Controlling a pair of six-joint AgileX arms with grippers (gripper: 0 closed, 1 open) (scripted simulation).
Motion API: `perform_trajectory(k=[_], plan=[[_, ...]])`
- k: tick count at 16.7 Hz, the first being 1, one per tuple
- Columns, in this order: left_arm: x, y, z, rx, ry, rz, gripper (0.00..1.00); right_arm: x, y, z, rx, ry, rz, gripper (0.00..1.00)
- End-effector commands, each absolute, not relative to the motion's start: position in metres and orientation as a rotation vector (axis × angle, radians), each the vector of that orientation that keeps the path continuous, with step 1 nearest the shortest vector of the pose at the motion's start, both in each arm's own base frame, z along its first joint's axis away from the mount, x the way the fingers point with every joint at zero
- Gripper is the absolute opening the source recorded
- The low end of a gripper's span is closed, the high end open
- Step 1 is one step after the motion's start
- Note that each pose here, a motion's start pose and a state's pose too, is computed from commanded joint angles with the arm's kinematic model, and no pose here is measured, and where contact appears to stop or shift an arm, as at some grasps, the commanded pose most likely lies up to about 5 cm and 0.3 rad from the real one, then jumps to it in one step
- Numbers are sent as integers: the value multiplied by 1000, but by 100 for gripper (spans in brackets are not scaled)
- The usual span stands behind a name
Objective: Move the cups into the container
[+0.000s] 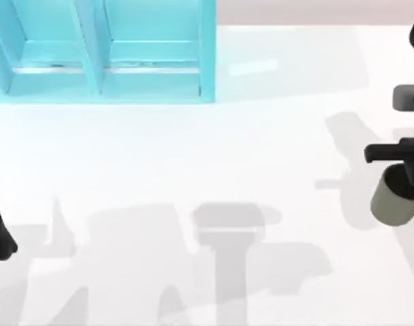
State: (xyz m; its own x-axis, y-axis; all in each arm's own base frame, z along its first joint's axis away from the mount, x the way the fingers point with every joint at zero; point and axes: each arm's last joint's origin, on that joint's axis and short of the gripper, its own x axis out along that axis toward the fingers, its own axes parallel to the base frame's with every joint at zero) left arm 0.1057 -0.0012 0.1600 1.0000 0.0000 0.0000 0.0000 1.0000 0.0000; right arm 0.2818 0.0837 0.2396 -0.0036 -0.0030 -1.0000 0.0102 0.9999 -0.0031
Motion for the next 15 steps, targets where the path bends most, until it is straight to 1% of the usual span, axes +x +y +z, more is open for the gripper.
perform_trajectory(k=[4, 9, 12, 15], plan=[[106, -1, 160, 0, 0, 0, 100, 306, 43, 249, 5, 1569, -19, 0], [106, -1, 160, 0, 0, 0, 100, 329, -43, 263, -6, 1560, -30, 0], [106, -1, 160, 0, 0, 0, 100, 329, -100, 271, -15, 1556, -36, 0], [106, -1, 160, 0, 0, 0, 100, 320, -147, 278, -26, 1549, -44, 0]])
